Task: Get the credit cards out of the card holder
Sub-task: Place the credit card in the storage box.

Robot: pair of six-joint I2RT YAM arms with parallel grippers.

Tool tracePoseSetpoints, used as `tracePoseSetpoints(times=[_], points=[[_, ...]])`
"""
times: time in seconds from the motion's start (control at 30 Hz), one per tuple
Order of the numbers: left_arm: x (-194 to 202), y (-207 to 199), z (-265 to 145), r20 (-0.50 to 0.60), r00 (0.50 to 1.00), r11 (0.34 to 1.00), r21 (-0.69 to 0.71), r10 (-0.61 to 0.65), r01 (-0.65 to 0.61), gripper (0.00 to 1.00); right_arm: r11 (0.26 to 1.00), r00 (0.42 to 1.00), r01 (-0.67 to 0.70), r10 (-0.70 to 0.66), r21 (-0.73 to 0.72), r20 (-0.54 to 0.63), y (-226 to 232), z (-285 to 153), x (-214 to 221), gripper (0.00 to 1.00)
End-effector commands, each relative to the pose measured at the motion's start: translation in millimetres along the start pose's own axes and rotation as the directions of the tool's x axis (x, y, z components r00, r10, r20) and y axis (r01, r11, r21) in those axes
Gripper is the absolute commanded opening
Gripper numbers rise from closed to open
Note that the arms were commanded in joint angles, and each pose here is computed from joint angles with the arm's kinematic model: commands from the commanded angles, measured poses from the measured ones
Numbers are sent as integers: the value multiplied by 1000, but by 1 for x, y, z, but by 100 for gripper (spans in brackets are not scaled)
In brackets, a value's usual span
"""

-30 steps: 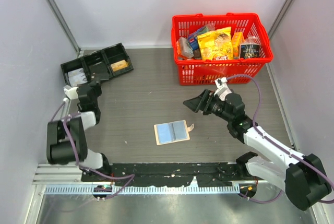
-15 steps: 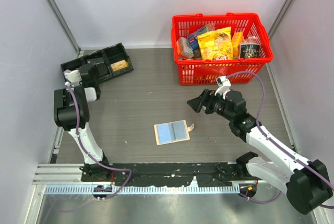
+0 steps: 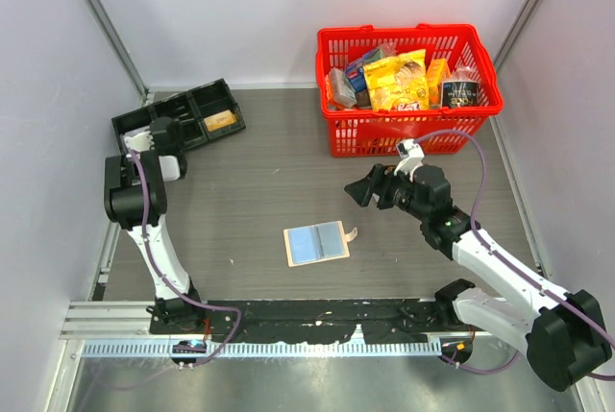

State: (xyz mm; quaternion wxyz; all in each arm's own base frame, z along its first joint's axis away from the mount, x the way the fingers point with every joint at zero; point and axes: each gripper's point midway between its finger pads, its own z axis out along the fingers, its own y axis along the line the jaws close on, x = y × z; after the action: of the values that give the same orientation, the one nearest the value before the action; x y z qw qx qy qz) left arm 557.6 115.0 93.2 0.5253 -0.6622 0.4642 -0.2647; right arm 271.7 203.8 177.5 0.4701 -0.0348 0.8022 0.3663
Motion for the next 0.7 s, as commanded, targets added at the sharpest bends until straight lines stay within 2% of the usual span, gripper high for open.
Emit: tracePoseSetpoints(times=[0.0, 0.1, 0.4, 0.53, 0.67], points=[[-2, -8, 0, 7, 1000, 1000, -3, -5, 5, 22, 1000, 998, 27, -28, 9, 49, 4, 1, -21, 82], [-2, -10, -7, -5, 1000, 1000, -2, -8, 8, 41, 1000, 998, 30, -30, 9, 47, 5, 0, -22, 82], [5, -37, -49, -83, 996, 999, 44, -25, 29, 73, 1000, 1000, 25, -25, 4, 17, 10, -10, -19, 82], [26, -64, -88, -173, 983, 995, 97, 54, -38, 79, 1000, 999, 19, -18, 24, -40, 8, -11, -12, 82], [57, -87, -148, -298, 939, 976, 176, 174, -125, 80, 999, 995, 0, 3, 32, -97, 7, -10, -3, 82]])
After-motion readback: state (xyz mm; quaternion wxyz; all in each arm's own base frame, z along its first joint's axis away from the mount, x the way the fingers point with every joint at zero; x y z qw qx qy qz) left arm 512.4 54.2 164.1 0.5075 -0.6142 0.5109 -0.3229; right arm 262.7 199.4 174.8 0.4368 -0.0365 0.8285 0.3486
